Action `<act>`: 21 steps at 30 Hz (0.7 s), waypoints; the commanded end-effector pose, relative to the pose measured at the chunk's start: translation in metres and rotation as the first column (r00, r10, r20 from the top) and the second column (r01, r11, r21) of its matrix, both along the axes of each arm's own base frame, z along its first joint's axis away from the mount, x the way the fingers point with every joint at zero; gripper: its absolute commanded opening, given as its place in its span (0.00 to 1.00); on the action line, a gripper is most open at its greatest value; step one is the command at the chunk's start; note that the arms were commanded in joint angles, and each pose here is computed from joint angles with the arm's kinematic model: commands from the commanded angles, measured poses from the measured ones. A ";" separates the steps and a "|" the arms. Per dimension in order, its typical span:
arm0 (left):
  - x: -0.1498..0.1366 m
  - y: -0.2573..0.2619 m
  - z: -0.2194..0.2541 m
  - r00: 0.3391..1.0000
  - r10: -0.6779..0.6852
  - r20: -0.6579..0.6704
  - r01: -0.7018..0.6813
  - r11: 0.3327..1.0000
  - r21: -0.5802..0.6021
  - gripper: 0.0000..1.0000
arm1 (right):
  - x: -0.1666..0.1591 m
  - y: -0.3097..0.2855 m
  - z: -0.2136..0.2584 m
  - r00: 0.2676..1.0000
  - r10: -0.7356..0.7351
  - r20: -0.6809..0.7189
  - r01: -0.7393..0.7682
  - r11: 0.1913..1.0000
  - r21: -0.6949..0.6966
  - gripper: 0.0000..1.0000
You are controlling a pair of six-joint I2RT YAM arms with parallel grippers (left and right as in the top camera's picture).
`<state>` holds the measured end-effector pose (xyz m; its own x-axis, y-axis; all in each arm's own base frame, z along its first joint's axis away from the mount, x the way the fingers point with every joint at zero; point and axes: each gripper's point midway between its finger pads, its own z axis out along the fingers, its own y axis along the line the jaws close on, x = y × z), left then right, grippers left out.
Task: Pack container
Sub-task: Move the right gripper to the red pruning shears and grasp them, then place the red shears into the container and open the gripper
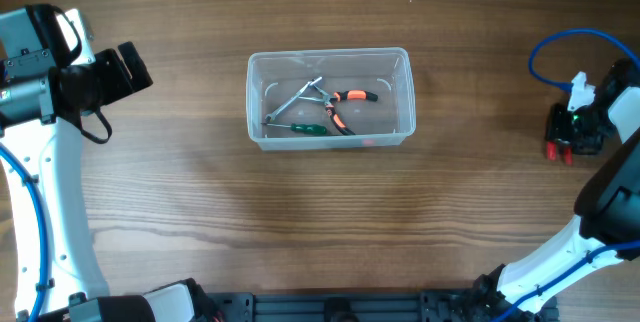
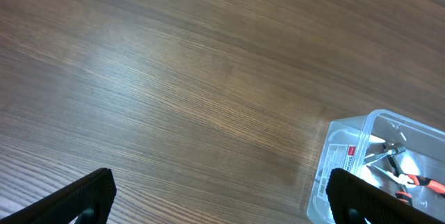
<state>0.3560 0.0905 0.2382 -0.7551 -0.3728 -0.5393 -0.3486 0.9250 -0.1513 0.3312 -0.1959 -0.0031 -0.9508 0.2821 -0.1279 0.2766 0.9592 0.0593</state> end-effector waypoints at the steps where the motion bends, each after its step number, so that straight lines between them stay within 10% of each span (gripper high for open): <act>1: 0.002 -0.002 -0.001 1.000 0.001 0.001 -0.001 1.000 -0.018 1.00 | 0.019 0.027 0.023 0.996 0.046 0.072 -0.050 0.997 0.059 0.04; 6: 0.001 -0.002 -0.002 1.000 0.001 -0.002 -0.001 1.000 -0.020 1.00 | 0.068 0.074 0.141 0.923 0.264 0.281 -0.242 0.964 -0.111 0.04; 10: 0.000 -0.002 -0.002 1.000 0.001 -0.006 -0.001 1.000 -0.021 1.00 | 0.088 0.171 0.238 0.701 0.592 0.396 -0.516 0.806 -0.291 0.04; 18: -0.004 -0.003 -0.005 1.000 0.001 -0.027 -0.001 1.000 -0.027 1.00 | 0.043 0.398 0.222 -0.157 0.957 0.244 -0.904 -0.040 -0.425 0.04; 21: -0.004 -0.003 -0.005 1.000 0.001 -0.027 -0.001 1.000 -0.027 1.00 | 0.035 0.430 0.175 -0.254 0.935 0.248 -0.931 -0.167 -0.325 0.04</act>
<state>0.3509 0.0889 0.2347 -0.7684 -0.3763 -0.5176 -0.3520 0.9240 -0.1493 0.3720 0.2089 0.2105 -0.1235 -0.8774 -0.4636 -0.9338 0.2608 -0.2450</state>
